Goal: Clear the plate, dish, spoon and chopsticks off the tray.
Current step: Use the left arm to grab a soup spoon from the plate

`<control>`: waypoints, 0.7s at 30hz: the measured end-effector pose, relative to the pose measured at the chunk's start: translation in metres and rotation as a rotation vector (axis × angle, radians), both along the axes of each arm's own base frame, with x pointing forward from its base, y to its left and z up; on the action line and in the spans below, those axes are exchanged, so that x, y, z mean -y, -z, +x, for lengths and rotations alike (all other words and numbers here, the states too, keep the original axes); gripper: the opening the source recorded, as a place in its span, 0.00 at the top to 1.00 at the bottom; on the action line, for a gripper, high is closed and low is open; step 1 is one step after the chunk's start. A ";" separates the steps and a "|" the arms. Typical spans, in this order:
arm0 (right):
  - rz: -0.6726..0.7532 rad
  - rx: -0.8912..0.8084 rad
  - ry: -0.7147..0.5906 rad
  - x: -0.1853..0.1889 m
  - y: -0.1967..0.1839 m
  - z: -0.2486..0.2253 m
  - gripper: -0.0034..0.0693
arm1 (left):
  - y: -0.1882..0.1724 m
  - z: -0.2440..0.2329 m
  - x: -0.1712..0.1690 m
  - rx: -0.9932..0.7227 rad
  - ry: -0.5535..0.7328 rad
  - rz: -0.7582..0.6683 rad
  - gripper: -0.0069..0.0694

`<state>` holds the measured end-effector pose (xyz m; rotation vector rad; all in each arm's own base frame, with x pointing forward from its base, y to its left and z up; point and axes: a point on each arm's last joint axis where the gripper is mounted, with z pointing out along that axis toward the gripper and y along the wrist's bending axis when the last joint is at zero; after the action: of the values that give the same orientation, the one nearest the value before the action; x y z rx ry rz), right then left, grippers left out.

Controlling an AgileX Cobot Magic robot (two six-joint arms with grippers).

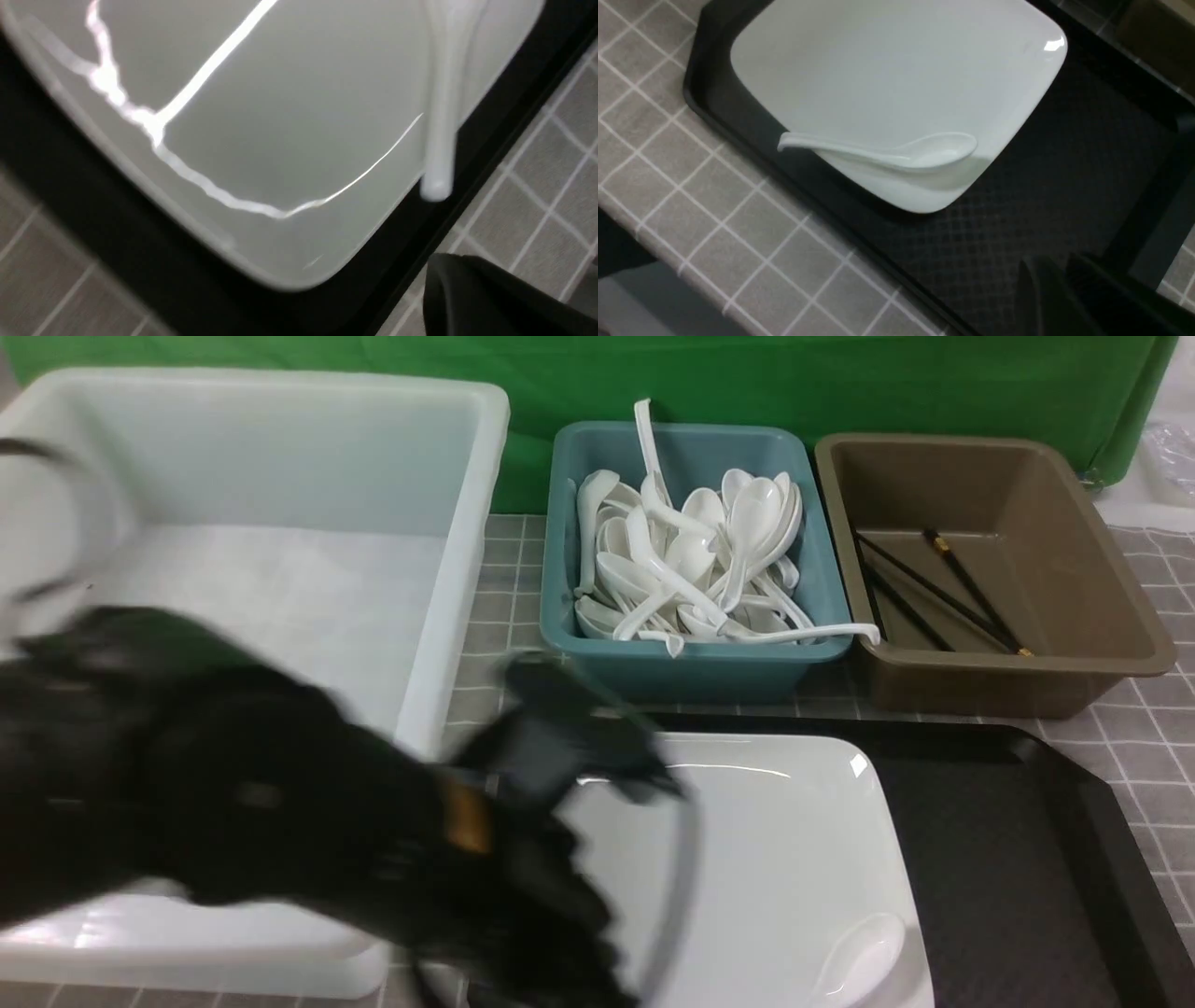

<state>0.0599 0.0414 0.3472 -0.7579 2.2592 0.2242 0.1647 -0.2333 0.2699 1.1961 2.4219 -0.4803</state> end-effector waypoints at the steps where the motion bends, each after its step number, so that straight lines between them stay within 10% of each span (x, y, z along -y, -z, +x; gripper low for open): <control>1: 0.017 0.009 0.002 0.005 0.001 -0.004 0.80 | 0.001 -0.002 0.014 0.002 0.018 0.005 0.91; 9: 0.078 0.078 -0.012 0.026 -0.002 -0.020 0.78 | 0.041 0.010 0.107 -0.040 0.162 0.128 0.76; 16: 0.060 0.082 -0.027 0.026 -0.001 -0.020 0.77 | 0.086 0.033 0.123 -0.011 0.186 0.290 0.45; 21: 0.058 0.082 -0.028 0.026 -0.001 -0.020 0.77 | 0.099 0.047 0.117 -0.034 0.144 0.320 0.40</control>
<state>0.0395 0.0152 0.3480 -0.7548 2.1566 0.2665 0.2122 -0.3504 0.1709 1.5117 2.5190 -0.1556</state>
